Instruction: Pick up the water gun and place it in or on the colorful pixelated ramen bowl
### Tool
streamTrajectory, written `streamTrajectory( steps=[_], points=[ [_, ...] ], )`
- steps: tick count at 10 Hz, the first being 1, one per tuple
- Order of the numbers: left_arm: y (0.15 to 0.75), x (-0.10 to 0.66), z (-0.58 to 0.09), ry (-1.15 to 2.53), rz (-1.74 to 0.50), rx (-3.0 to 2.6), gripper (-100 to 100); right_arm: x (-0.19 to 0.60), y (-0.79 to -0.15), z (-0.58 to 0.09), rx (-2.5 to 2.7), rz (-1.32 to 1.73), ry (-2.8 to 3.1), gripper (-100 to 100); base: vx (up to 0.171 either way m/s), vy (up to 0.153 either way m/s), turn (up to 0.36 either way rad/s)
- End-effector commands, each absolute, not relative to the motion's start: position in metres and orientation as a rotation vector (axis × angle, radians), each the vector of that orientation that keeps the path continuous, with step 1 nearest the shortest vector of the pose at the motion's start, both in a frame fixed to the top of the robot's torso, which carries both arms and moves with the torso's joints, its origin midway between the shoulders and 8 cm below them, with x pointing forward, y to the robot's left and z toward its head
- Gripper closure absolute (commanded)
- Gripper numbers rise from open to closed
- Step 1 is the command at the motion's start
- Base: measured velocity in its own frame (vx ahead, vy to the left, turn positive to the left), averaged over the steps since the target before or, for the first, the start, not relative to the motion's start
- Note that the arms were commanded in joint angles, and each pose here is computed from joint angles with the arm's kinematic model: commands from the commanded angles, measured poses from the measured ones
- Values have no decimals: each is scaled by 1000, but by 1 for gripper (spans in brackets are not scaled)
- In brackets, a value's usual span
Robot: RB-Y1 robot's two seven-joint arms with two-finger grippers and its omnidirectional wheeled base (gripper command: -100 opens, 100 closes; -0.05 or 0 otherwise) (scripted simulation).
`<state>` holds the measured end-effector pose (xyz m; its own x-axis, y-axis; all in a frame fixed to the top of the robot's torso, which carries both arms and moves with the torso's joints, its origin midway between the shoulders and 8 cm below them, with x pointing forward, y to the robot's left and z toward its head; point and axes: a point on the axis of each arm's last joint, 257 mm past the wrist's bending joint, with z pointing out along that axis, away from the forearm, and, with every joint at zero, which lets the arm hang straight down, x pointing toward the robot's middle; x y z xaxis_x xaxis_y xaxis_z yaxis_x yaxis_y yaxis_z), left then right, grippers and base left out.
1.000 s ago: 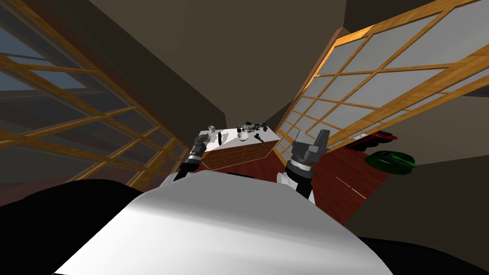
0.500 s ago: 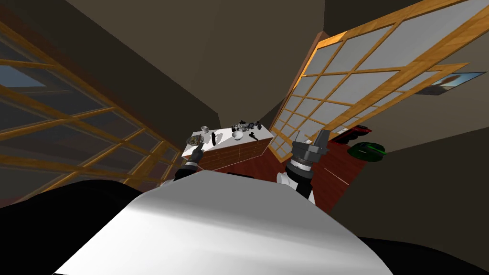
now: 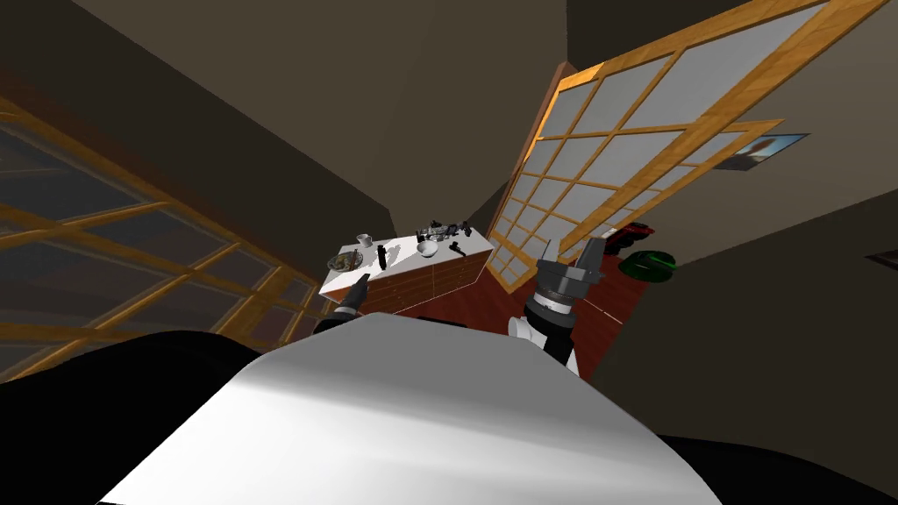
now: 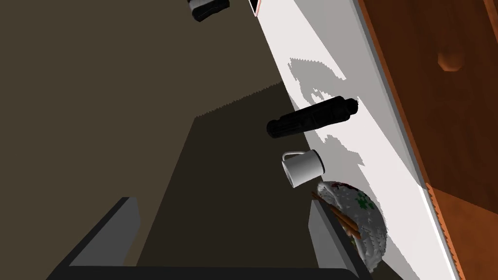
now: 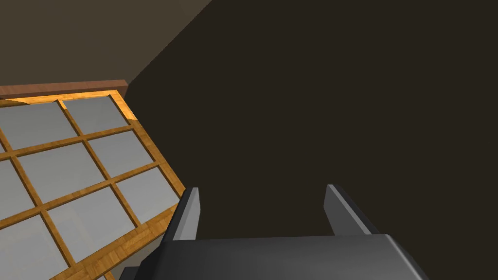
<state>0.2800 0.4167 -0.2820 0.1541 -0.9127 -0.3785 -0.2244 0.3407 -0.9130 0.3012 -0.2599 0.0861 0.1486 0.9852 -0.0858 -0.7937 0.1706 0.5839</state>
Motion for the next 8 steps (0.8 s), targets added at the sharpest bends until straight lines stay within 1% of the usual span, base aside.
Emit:
streamTrajectory(
  steps=[1, 3, 5, 8],
  points=[
    [430, 259, -305, 1407, -623, -1182, -100, 301, -260, 86, 455, 1343, 510, 0, 32, -60, -206],
    [451, 233, -333, 1483, -522, -1211, -100, 301, -260, 86, 455, 1343, 510, 0, 69, -49, -238],
    [472, 206, -356, 1563, -416, -1222, -100, 301, -260, 86, 455, 1343, 510, 0, 107, -31, -243],
    [504, 166, -383, 1683, -252, -1215, -100, 301, -260, 86, 455, 1343, 511, 0, 117, -1, -229]
  ],
)
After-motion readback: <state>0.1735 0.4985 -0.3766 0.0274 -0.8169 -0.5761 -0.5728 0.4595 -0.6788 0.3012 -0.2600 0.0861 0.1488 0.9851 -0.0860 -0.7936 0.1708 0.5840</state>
